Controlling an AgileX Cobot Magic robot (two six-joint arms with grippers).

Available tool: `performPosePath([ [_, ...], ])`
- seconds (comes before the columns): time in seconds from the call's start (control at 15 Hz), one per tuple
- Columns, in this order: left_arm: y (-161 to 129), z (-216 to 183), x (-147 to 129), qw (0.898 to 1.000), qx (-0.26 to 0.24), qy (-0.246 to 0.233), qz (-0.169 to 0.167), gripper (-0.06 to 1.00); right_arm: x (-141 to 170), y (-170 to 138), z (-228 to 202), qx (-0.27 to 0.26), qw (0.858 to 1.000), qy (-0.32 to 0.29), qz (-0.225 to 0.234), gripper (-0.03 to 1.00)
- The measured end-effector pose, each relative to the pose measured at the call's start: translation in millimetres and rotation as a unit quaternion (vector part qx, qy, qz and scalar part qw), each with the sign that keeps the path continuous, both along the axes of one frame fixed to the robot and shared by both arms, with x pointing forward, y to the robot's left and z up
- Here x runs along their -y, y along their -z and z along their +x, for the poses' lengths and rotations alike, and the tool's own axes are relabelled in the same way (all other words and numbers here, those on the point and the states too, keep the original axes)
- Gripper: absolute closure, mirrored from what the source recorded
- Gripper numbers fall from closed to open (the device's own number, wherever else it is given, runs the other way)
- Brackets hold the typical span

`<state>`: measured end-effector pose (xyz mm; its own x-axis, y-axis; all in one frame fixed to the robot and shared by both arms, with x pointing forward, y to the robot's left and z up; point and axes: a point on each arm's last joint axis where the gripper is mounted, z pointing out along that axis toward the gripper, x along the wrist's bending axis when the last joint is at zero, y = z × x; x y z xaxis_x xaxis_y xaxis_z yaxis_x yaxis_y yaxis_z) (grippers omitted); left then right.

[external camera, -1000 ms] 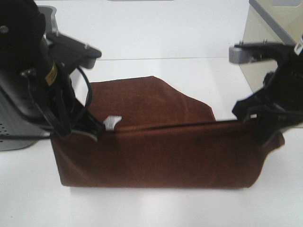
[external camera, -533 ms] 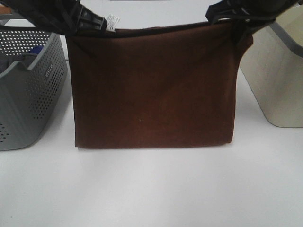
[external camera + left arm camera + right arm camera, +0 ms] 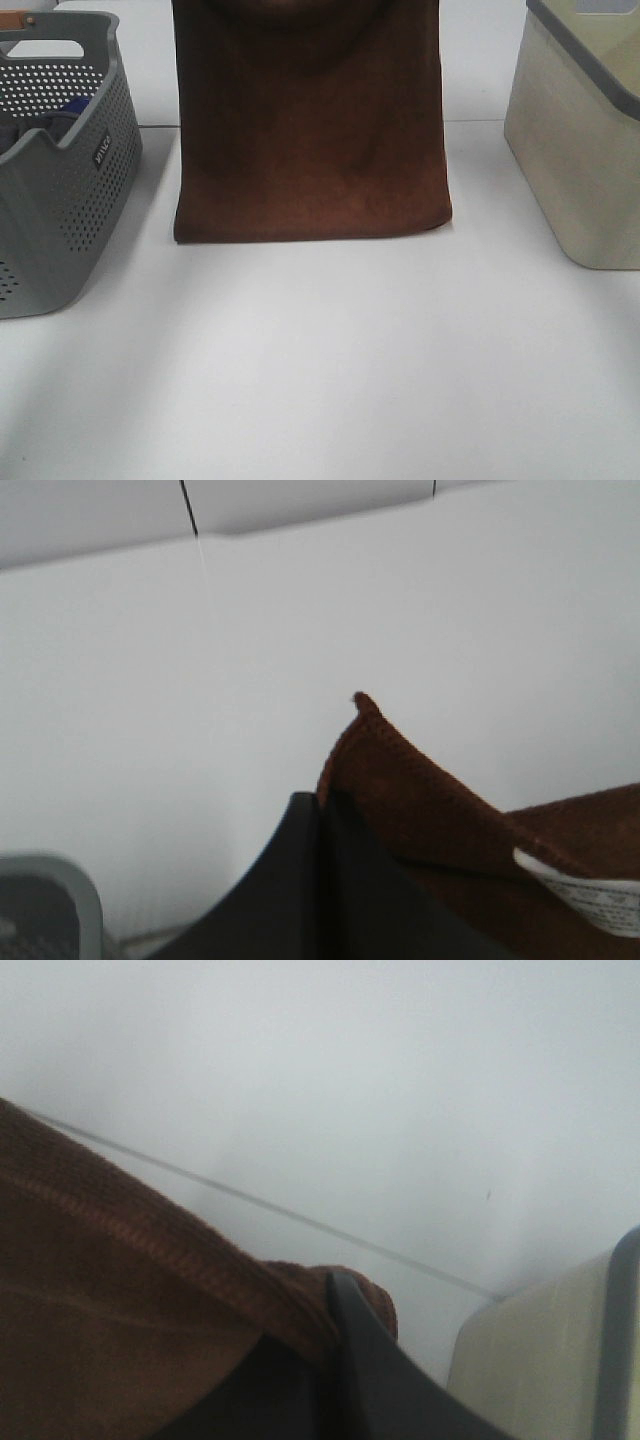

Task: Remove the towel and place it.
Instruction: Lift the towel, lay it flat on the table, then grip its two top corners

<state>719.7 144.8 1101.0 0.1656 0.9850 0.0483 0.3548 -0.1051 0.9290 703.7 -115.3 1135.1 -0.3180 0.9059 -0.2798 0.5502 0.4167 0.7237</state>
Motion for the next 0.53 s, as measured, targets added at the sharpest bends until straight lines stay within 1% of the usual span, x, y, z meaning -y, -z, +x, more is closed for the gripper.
performPosePath([
  [0.07, -25.3, 2.1, 1.2, 0.999, 0.04, 0.005, -0.007, 0.94, 0.5, -20.6, -0.5, 0.042, 0.999, -0.014, -0.004, 0.97],
  [0.13, -58.8, 0.6, 1.0, 0.996, 0.091, 0.008, -0.022, 0.94, 2.2, -41.1, -3.7, 0.081, 0.996, -0.028, -0.011, 0.97],
  [0.2, -89.7, -3.6, -0.2, 0.99, 0.137, 0.009, -0.035, 0.94, 5.6, -64.2, -11.2, 0.117, 0.992, -0.038, -0.015, 0.97],
  [0.27, -121.2, -10.9, -2.7, 0.982, 0.184, 0.01, -0.047, 0.94, 9.8, -88.3, -21.0, 0.155, 0.987, -0.043, -0.013, 0.97],
  [0.33, -144.7, -18.6, -5.5, 0.974, 0.22, 0.01, -0.054, 0.94, 14.9, -114.3, -33.5, 0.198, 0.979, -0.047, -0.004, 0.97],
  [0.4, -162.3, -25.7, -8.1, 0.967, 0.246, 0.01, -0.061, 0.94, 19.9, -134.6, -45.5, 0.229, 0.972, -0.047, 0.006, 0.97],
  [0.47, -170.8, -29.6, -9.0, 0.963, 0.262, 0.012, -0.064, 0.94, 24.6, -150.6, -56.6, 0.251, 0.967, -0.047, 0.014, 0.97],
  [0.53, -173.0, -30.8, -9.0, 0.962, 0.268, 0.015, -0.059, 0.94, 28.2, -160.9, -64.7, 0.263, 0.964, -0.046, 0.018, 0.97],
])
